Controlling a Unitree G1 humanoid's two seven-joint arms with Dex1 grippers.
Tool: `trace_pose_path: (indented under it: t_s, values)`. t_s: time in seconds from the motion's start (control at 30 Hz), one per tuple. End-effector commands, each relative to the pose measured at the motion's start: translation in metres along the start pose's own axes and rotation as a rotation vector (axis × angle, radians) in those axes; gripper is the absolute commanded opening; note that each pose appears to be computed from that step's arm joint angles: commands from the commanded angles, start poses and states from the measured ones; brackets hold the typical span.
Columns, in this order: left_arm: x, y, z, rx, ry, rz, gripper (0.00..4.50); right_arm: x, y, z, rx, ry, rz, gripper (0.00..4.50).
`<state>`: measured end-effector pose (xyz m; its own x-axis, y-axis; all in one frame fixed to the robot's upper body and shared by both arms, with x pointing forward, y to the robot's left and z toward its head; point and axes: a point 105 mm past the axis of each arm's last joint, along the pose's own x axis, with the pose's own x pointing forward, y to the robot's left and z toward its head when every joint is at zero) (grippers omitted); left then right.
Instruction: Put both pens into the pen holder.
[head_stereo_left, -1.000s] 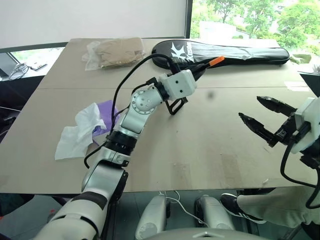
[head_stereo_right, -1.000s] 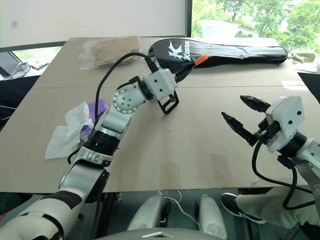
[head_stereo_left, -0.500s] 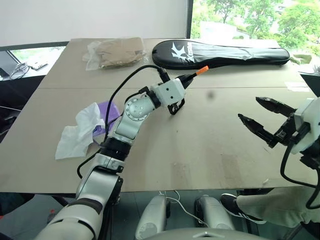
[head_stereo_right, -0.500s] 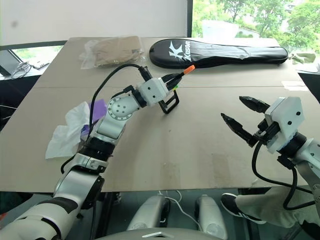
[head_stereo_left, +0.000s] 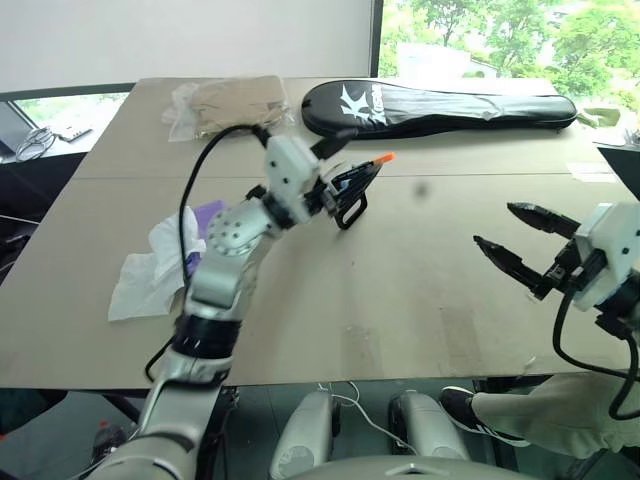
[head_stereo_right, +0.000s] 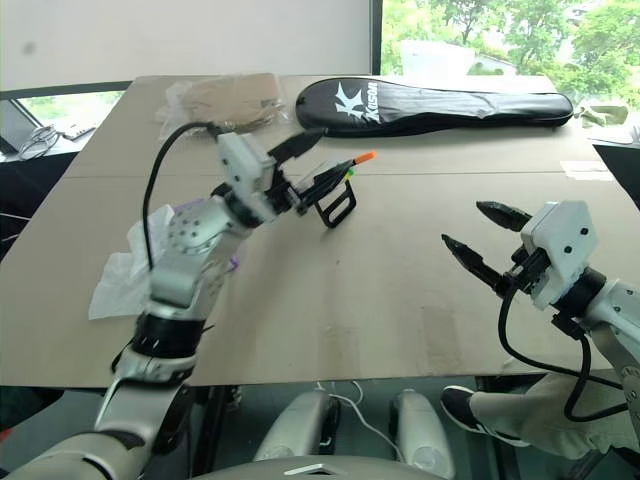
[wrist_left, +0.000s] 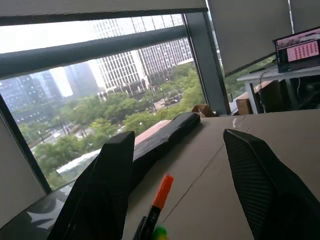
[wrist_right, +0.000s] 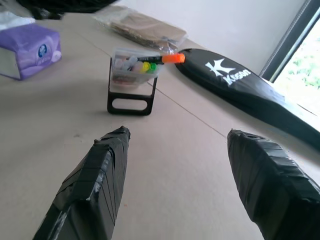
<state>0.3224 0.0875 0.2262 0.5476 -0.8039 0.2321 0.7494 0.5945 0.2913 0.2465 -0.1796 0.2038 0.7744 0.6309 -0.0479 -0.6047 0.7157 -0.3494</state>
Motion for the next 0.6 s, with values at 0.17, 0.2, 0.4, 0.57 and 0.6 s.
trace_pose_path:
  t_s: [0.17,0.2,0.4,0.57,0.6]
  values:
    - [-0.071,-0.013,-0.028,-0.153,0.234,0.062,2.94,-0.005,0.001,-0.016,0.011,0.031,0.029,3.35]
    - [-0.077,-0.017,-0.032,-0.14,0.26,0.061,2.94,-0.005,0.001,-0.018,0.011,0.036,0.031,3.35]
    - [-0.105,-0.036,-0.045,-0.214,0.37,0.03,2.94,-0.008,0.0,-0.025,0.006,0.055,0.051,3.35]
    - [-0.098,-0.026,-0.035,-0.214,0.326,0.084,2.94,-0.008,-0.004,-0.031,0.008,0.067,0.039,3.35]
    - [-0.096,-0.028,-0.035,-0.21,0.33,0.069,2.94,-0.006,-0.003,-0.031,0.011,0.062,0.042,3.35]
